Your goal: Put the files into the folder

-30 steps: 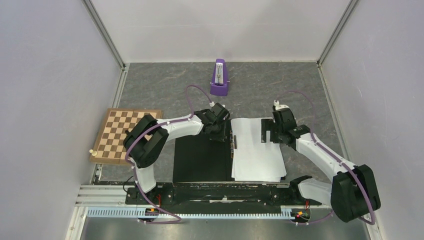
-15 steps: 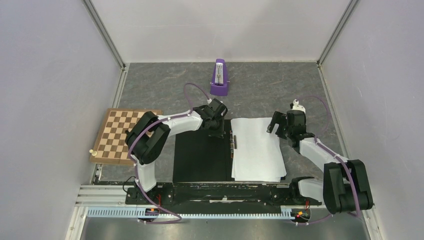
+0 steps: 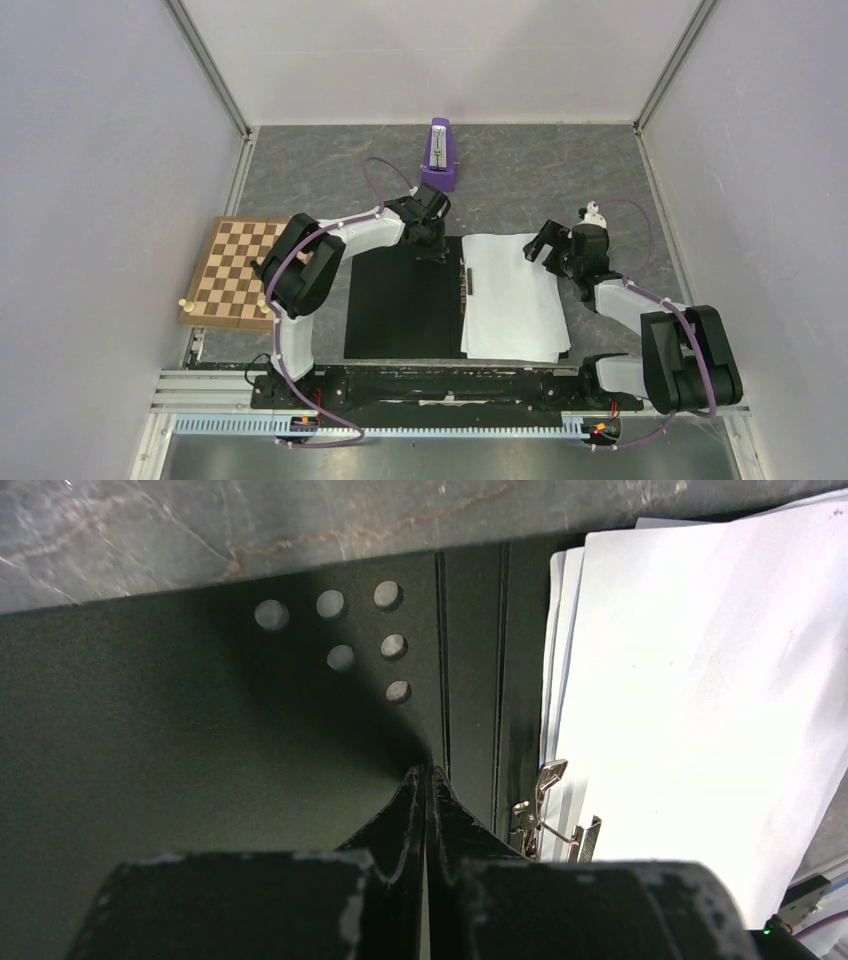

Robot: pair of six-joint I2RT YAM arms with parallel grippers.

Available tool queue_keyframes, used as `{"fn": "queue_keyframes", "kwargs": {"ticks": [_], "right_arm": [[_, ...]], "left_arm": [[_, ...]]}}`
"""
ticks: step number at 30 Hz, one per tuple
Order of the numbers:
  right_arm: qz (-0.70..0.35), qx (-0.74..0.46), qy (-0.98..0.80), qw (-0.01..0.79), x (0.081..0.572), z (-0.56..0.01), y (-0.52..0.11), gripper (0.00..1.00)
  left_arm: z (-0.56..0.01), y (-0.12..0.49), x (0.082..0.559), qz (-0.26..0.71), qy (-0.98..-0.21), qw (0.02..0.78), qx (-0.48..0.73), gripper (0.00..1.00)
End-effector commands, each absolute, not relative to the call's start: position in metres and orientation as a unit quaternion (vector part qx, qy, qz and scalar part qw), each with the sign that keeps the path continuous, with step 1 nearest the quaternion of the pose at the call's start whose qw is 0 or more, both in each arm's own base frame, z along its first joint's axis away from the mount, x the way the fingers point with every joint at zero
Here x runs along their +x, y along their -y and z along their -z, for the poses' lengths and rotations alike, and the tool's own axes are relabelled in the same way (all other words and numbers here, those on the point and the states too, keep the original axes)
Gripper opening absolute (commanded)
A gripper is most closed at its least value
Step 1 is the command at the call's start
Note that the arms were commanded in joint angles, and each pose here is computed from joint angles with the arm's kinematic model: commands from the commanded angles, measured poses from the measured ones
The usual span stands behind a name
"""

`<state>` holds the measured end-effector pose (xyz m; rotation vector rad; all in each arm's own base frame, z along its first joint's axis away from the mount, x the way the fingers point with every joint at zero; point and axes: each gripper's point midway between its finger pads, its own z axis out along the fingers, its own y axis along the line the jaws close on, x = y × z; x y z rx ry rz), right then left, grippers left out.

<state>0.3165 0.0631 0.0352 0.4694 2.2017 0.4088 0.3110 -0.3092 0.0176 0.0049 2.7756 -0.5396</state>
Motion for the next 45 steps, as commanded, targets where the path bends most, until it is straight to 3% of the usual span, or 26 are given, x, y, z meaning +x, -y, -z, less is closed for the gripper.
{"fn": "queue_keyframes", "kwargs": {"ticks": [1,17,45], "right_arm": [[-0.193,0.175,-0.876,0.406,0.316,-0.036,-0.084,0.98],[-0.165,0.128,-0.879,0.429,0.345,-0.065,-0.086,0.98],[-0.197,0.148,-0.885,0.396,0.354,-0.039,-0.089,0.98]], "left_arm": [[0.015,0.279,0.319,0.129,-0.982,0.138,-0.009,0.02],[0.015,0.267,0.336,0.135,-0.981,0.133,-0.026,0.02],[0.017,0.268,0.337,0.143,-0.981,0.128,-0.025,0.02]]}}
